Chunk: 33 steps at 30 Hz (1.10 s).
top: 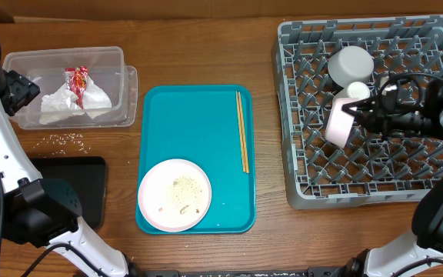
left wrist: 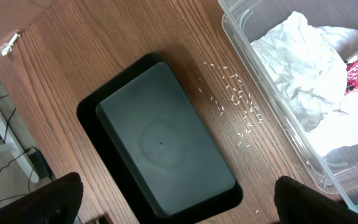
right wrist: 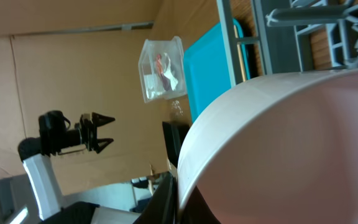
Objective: Sort waste into correct bins and load items into the dishwasher
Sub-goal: 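Lower the pink bowl into the rack slots and release it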
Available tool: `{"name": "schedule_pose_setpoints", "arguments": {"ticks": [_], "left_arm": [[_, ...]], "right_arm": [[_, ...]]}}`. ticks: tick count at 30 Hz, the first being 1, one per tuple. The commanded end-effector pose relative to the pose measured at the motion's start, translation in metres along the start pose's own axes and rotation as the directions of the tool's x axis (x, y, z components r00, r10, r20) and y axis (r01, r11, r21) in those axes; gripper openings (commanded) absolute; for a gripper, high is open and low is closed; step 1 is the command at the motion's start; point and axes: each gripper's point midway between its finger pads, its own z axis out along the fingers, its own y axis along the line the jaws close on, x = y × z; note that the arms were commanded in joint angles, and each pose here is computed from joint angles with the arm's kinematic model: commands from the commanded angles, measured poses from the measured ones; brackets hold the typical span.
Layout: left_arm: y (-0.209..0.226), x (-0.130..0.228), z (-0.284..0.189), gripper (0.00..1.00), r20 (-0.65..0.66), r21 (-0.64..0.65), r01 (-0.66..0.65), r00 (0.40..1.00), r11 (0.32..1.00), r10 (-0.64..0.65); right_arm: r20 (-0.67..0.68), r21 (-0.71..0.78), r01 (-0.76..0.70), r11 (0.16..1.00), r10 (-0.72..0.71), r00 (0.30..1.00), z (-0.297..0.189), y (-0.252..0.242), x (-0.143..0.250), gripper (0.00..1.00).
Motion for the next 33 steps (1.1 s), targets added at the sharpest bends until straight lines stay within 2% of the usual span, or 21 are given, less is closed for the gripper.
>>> {"name": "schedule_pose_setpoints", "arguments": {"ticks": [1,6,10,16,23,28,33], "left_arm": [[-0.002,0.002,0.004,1.0,-0.013,-0.007,-0.016,1.0,1.0,0.016],[-0.002,0.002,0.004,1.0,-0.013,-0.007,-0.016,1.0,1.0,0.016],[-0.002,0.002,0.004,1.0,-0.013,-0.007,-0.016,1.0,1.0,0.016],[-0.002,0.002,0.004,1.0,-0.013,-0.007,-0.016,1.0,1.0,0.016],[-0.002,0.002,0.004,1.0,-0.013,-0.007,-0.016,1.0,1.0,0.016],[-0.002,0.002,0.004,1.0,-0.013,-0.007,-0.016,1.0,1.0,0.016],[-0.002,0.002,0.004,1.0,-0.013,-0.007,-0.016,1.0,1.0,0.016]], "right_arm": [[0.018,0.0,-0.052,0.999,0.052,0.998,-0.008,-0.009,-0.002,0.04],[0.05,0.068,-0.096,0.993,0.093,0.994,-0.025,-0.026,-0.003,0.04],[0.078,0.065,-0.102,0.993,0.097,0.992,-0.034,-0.029,-0.007,0.04],[0.098,-0.063,-0.065,0.996,0.071,0.993,-0.036,-0.006,-0.009,0.04],[0.103,-0.083,-0.063,0.995,0.072,0.992,-0.036,-0.003,-0.01,0.04],[0.119,-0.167,-0.022,0.986,0.042,0.992,-0.034,0.012,-0.016,0.04],[0.07,-0.058,-0.064,0.996,0.068,0.995,-0.023,-0.009,-0.011,0.04]]}}
